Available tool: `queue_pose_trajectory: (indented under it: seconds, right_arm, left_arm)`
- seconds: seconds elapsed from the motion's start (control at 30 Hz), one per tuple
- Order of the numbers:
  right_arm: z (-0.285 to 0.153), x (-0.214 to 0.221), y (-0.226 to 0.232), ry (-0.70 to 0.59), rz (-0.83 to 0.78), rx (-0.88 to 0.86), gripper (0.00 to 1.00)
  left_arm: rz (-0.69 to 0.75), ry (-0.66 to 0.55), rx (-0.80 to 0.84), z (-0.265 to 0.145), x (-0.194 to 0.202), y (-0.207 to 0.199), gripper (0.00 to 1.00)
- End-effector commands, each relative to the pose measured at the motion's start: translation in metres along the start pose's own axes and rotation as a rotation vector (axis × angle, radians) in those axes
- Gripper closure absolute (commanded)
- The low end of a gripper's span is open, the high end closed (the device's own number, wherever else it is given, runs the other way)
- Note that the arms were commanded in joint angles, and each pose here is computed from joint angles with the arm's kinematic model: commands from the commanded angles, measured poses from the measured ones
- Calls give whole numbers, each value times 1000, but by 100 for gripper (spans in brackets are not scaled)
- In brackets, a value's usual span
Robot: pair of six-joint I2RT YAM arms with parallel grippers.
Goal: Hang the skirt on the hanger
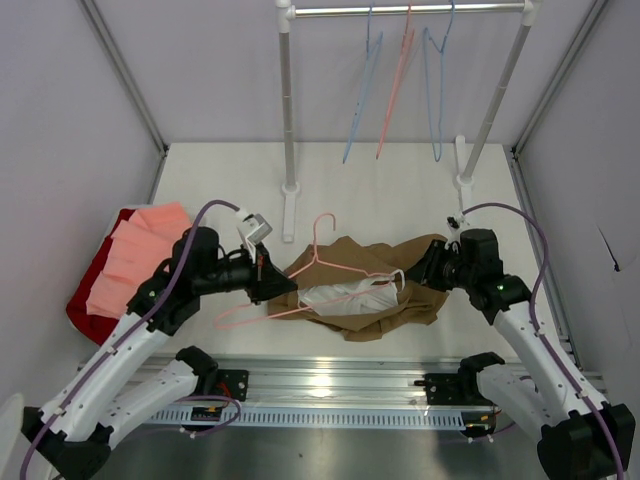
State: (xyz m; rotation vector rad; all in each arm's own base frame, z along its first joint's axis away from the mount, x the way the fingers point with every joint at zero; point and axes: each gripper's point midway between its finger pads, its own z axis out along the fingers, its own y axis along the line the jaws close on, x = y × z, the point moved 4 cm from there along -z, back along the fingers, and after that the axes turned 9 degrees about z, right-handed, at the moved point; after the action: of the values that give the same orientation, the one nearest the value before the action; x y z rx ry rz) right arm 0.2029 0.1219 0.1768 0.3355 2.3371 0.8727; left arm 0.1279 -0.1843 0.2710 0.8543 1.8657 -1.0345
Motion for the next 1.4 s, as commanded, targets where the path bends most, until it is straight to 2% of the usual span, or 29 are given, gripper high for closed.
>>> queue_pose_trajectory:
  seconds: [0.0,0.77,1.07,1.37]
  right_arm:
    - [5,-4,1,-31,-25,11,69]
    - [24,4,-4,5,-55,25,69]
    - [26,3,-2,5,-57,19,84]
    - [22,3,4,2,-62,1,88]
  left_arm:
    - [0,-41,47,9,-8,-6,100]
    - [-43,-39,1,38,-4,11,100]
    - [-62,-26,12,45,1,14,100]
    - [-88,-40,33,53,6,14,100]
